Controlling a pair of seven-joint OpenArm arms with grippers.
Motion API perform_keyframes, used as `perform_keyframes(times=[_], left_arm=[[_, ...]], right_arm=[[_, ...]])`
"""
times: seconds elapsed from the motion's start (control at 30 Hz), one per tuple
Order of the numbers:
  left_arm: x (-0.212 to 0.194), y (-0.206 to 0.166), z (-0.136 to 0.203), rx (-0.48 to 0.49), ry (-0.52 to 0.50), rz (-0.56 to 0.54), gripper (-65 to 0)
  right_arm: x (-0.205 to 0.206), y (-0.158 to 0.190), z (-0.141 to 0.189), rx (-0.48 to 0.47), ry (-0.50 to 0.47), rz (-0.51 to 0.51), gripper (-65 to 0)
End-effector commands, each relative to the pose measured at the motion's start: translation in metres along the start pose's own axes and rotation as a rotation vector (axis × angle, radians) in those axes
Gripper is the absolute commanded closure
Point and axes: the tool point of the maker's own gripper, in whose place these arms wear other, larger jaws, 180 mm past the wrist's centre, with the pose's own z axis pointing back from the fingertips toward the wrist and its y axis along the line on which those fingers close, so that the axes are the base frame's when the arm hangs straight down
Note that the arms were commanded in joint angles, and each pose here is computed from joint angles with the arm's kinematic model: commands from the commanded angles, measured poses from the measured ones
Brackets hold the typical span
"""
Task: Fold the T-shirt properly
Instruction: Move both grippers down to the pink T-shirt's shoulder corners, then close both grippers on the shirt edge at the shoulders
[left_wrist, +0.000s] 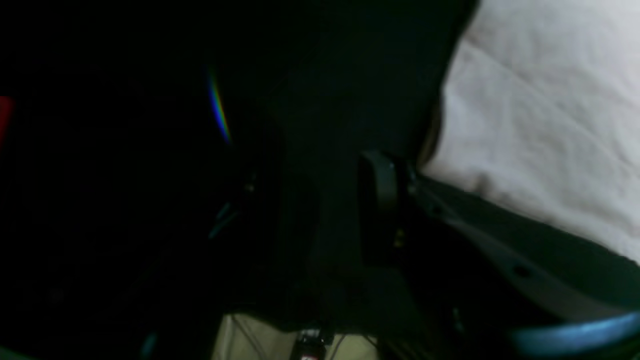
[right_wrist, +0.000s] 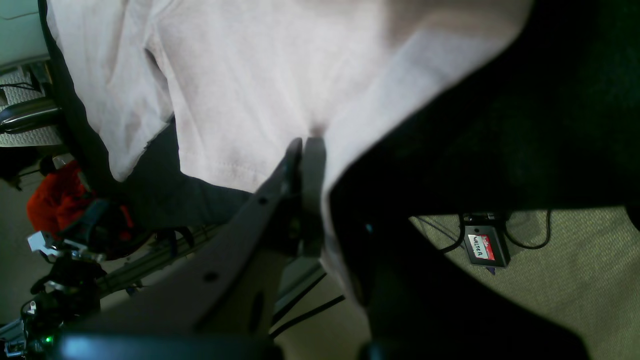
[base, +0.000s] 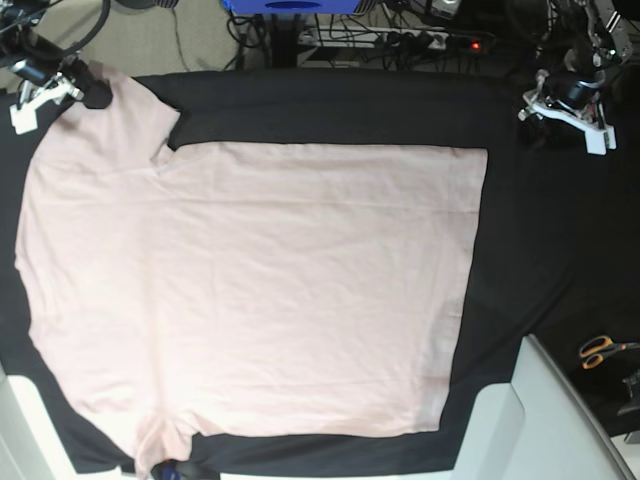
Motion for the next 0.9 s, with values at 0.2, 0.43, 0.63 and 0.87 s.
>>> perform_keyframes(times=[0.2, 0.43, 0.63, 0.87], left_arm=[[-0.014, -0.030, -0.012, -0.087, 0.065, -0.052, -26.0], [-0.008, -0.043, -0.021, -0.112, 0.041, -0.033, -38.8], [-0.007, -0.050, -0.037, -0.131, 0.047, -0.003, -44.1], [-0.030, -0.078, -0.058, -0.203, 0.129, -0.009, -44.1]], right_arm=[[-0.021, -0.013, 0.002, -0.061, 0.095, 0.003, -3.2], [-0.020, -0.012, 0.001, -0.060, 0.092, 0.003, -3.2], [-0.020, -0.012, 0.001, -0.060, 0.092, 0.003, -3.2], [-0.020, -0.012, 0.001, -0.060, 0.092, 0.003, -3.2]])
